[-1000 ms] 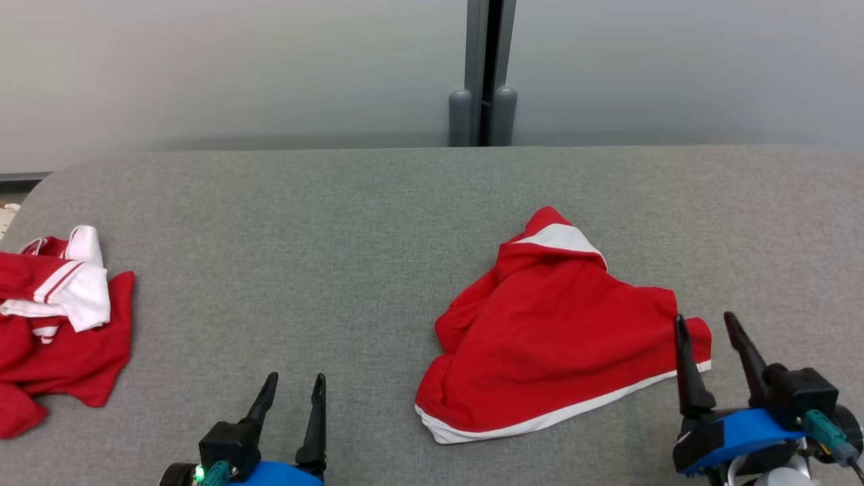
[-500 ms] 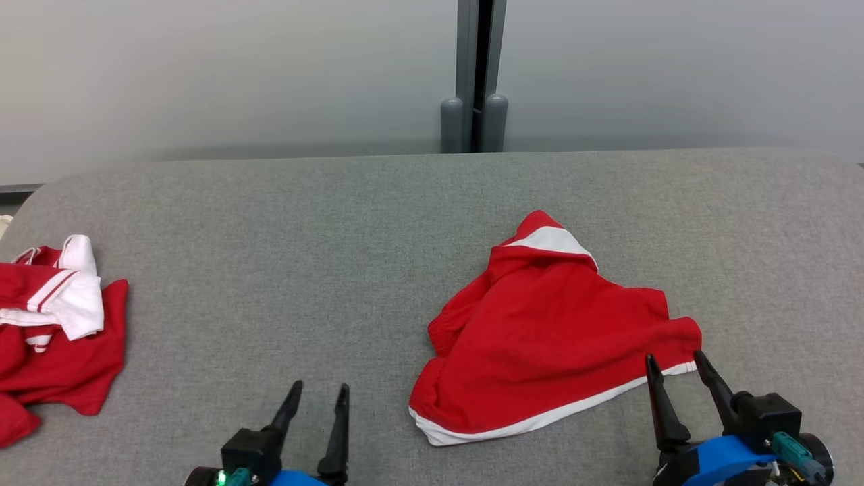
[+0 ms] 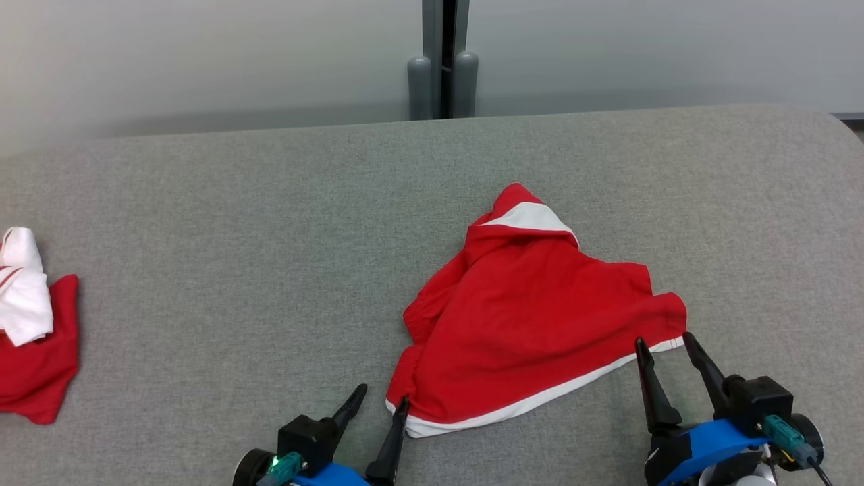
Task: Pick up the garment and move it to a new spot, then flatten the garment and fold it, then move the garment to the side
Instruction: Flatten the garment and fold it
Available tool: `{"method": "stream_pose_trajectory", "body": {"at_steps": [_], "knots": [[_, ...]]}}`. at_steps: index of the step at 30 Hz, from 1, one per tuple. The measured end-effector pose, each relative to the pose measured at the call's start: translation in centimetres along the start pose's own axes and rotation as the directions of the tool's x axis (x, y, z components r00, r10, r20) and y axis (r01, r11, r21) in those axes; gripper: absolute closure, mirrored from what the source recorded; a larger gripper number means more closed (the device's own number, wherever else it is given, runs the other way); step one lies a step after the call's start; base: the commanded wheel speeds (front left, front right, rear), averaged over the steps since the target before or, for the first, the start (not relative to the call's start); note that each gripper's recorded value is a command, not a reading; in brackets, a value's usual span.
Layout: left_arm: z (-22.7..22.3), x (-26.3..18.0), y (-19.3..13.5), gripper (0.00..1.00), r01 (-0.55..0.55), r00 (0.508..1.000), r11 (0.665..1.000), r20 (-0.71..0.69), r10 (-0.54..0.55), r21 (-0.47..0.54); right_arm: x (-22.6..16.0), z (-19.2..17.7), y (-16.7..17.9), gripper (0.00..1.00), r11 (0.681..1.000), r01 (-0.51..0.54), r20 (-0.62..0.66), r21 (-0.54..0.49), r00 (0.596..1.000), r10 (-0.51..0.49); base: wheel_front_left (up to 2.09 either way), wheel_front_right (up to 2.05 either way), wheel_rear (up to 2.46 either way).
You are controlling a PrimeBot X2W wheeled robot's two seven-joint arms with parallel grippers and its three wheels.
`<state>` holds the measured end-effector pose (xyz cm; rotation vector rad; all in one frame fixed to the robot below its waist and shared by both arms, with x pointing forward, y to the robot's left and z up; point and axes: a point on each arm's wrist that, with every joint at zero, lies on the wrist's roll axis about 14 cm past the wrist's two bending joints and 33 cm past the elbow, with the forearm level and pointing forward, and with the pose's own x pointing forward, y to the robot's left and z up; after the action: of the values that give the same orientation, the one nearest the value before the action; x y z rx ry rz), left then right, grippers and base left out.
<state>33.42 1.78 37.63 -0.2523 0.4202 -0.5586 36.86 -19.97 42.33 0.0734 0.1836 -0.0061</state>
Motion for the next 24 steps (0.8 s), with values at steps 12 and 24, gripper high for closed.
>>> {"method": "stream_pose_trajectory", "body": {"at_steps": [12,24], "knots": [[-0.8,1.2,-1.2,0.00,0.070,0.997,0.998,-0.044,-0.070,0.001,0.7,-0.5,0.1,0.00,1.000,-0.003,-0.017,-0.001,1.000,0.003,0.00,0.00,0.00],[-0.5,0.6,-2.3,0.00,0.107,0.994,0.994,-0.035,-0.108,-0.028,0.9,-0.3,0.7,0.00,1.000,-0.020,-0.010,0.009,1.000,0.020,0.00,0.00,0.00]]}}
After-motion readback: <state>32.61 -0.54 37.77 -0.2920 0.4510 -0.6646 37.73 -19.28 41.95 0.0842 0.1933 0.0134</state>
